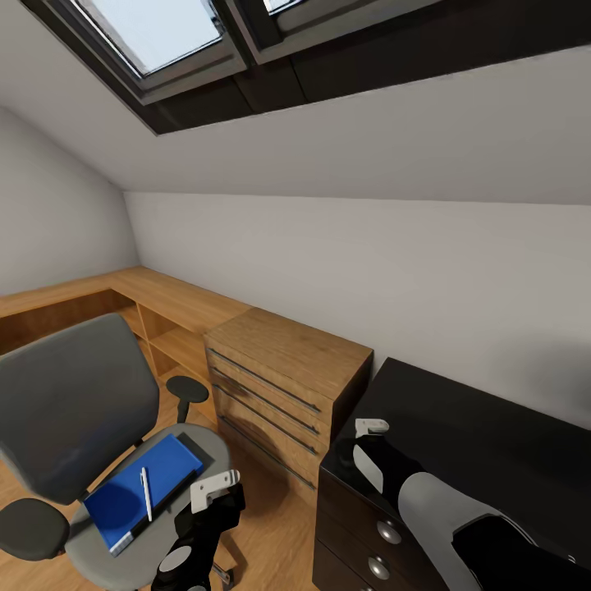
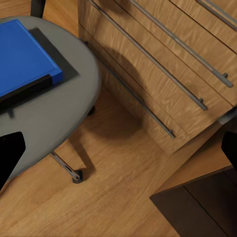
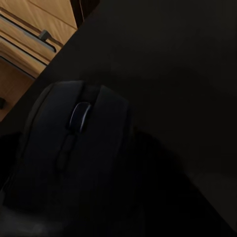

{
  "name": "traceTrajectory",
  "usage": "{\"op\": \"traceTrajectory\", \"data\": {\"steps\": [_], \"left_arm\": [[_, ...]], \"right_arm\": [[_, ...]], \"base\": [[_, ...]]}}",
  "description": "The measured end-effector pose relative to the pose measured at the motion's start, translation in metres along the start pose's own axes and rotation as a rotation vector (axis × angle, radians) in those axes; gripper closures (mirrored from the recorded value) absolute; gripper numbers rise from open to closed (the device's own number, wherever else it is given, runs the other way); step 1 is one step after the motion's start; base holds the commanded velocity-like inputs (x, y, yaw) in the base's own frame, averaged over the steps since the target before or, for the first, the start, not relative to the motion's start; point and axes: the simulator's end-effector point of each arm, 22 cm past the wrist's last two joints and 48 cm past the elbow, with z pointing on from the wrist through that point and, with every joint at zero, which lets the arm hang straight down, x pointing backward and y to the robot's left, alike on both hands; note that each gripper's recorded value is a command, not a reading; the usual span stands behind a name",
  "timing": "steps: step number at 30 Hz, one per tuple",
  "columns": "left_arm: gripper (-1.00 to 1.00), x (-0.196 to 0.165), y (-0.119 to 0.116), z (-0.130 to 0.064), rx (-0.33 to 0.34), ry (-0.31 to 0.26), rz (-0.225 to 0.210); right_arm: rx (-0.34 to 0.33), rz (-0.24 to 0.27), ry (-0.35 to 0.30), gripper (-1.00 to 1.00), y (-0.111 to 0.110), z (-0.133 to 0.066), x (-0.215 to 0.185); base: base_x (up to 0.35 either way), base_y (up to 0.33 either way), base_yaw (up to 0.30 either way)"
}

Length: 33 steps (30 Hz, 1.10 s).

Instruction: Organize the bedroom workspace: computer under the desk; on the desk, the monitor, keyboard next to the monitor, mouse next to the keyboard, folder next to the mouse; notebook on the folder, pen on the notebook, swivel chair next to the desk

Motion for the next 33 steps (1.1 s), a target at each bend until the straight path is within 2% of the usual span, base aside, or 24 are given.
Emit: {"op": "traceTrajectory", "data": {"steps": [16, 23, 25, 29, 30, 33], "left_arm": [[-1.00, 0.000, -0.002, -0.002, 0.002, 0.004, 0.000], [-1.00, -0.008, -0.004, -0.008, 0.001, 0.005, 0.001], [-1.00, -0.010, -0.005, -0.010, 0.002, 0.006, 0.001], [-1.00, -0.012, -0.008, -0.015, 0.006, 0.012, 0.003], [-1.00, -0.011, -0.009, -0.015, 0.007, 0.016, 0.006], [-1.00, -0.012, -0.010, -0.018, 0.007, 0.021, 0.011]], "right_arm": [[-0.003, 0.004, -0.014, 1.00, 0.001, -0.003, -0.007], [-0.016, 0.067, -0.031, 1.00, -0.003, -0.013, -0.025], [-0.015, 0.077, -0.049, 1.00, -0.007, -0.017, -0.036], [-0.024, 0.105, -0.138, 1.00, -0.015, -0.033, -0.082], [-0.027, 0.112, -0.201, 1.00, -0.021, -0.044, -0.109], [-0.012, 0.126, -0.245, 1.00, -0.031, -0.062, -0.124]], "base": [[0.000, 0.000, 0.000], [0.000, 0.000, 0.000], [0.000, 0.000, 0.000], [0.000, 0.000, 0.000], [0.000, 0.000, 0.000], [0.000, 0.000, 0.000]]}}
